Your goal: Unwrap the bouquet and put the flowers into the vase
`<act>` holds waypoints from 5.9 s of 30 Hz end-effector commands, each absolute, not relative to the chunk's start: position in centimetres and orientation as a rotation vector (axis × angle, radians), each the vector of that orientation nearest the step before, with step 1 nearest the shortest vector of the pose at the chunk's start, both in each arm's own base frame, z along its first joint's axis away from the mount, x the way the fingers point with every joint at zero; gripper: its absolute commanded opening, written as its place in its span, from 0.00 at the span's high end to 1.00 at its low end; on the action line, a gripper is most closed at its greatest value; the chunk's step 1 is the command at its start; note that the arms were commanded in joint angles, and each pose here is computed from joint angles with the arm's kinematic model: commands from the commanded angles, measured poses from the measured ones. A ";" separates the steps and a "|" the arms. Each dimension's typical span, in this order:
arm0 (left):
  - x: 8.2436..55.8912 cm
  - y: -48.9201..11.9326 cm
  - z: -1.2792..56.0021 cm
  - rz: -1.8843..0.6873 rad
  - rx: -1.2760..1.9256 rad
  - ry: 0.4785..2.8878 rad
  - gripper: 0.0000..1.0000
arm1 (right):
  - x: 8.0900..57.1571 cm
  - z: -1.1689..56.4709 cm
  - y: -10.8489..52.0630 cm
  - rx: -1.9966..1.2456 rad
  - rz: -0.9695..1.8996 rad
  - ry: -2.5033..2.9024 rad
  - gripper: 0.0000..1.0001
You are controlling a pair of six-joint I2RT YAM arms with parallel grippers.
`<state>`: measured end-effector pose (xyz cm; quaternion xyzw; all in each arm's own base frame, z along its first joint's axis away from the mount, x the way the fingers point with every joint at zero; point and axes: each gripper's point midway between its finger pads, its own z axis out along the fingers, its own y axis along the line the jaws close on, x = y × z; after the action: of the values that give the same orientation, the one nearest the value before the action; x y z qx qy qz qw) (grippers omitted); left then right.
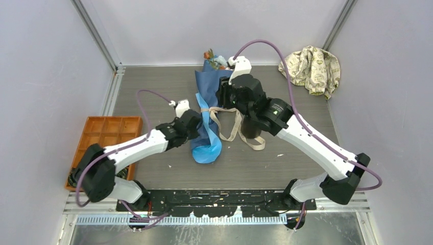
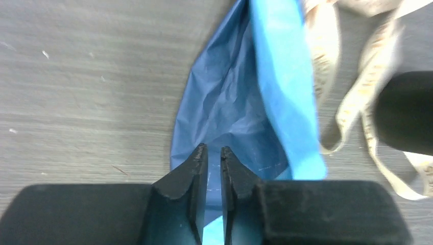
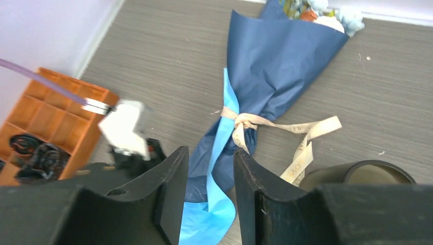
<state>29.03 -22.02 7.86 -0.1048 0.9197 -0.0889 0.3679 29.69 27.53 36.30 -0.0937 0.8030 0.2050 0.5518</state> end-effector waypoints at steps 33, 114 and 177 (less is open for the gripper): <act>43.8 -25.7 10.1 -0.324 0.001 2.260 0.75 | 33.1 26.2 29.2 -0.138 0.372 2.078 0.51; 42.4 -27.1 12.6 -0.812 0.004 2.275 0.79 | 31.4 8.6 26.7 -0.080 0.235 2.500 0.99; 42.1 -25.6 12.9 -0.904 -0.054 2.346 0.91 | 30.6 7.8 25.3 -0.109 0.191 2.506 0.99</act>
<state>42.39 -22.84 12.29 -0.0538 0.9001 -0.2722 0.3358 29.61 24.67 6.86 -0.0455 0.9541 0.0653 0.2888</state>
